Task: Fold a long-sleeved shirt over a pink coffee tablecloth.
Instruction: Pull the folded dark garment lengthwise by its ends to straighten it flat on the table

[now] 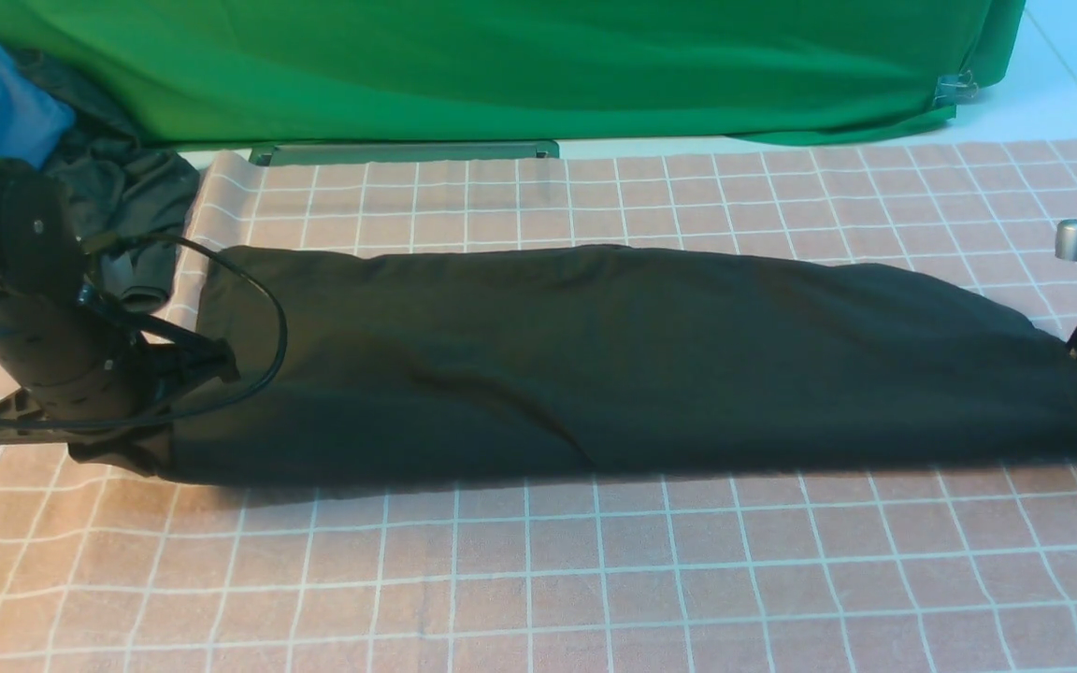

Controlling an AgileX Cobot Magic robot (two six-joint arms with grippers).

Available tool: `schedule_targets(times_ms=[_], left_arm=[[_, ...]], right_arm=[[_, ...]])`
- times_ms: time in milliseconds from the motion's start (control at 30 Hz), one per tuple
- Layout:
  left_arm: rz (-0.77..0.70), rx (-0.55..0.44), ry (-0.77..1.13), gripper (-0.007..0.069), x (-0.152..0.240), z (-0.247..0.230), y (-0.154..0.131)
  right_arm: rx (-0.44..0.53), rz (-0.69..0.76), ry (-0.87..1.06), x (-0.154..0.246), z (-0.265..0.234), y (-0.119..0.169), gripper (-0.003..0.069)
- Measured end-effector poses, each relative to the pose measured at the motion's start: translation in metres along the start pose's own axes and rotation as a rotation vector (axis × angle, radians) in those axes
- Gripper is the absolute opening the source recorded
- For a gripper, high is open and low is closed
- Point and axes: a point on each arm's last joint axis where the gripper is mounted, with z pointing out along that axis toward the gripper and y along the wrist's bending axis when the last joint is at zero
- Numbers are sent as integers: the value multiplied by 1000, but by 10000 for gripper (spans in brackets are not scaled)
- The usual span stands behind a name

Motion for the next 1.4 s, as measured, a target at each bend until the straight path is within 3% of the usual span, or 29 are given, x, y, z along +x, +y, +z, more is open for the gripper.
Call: schedule_targets(times_ms=[333, 567, 700, 767, 867, 900, 1000, 1033, 1133, 1233, 1333, 1400], left_arm=[[0, -6, 14, 44, 1, 0, 1], [5, -13, 32, 45, 3, 0, 1], [4, -17, 49, 53, 4, 0, 2], [11, -26, 59, 92, 5, 0, 2], [18, -37, 62, 209, 6, 0, 3], [18, -37, 62, 218, 6, 0, 3], [27, -47, 61, 394, 5, 0, 4], [27, -48, 61, 402, 5, -1, 4], [26, -55, 67, 508, 2, -6, 4], [22, -51, 57, 515, -4, -13, 2], [10, -26, 27, 463, -6, -22, 1], [1, 10, 1, 335, -5, -34, -1]], right_arm=[[82, 20, 14, 3, -6, -5, 46], [80, 28, 15, 3, -6, -5, 48], [86, 27, 13, 3, -7, -5, 93], [104, 43, -6, 0, -12, -7, 199], [110, 73, -48, -8, -27, -8, 350], [109, 75, -52, -8, -28, -8, 359], [67, 90, -120, -18, -43, -1, 499], [68, 88, -123, -18, -43, 0, 499], [56, 60, -170, -28, -41, 15, 630], [47, 40, -170, -36, -30, 23, 674], [40, 43, -131, -41, -11, 26, 684], [41, 73, -81, -44, 7, 24, 684]])
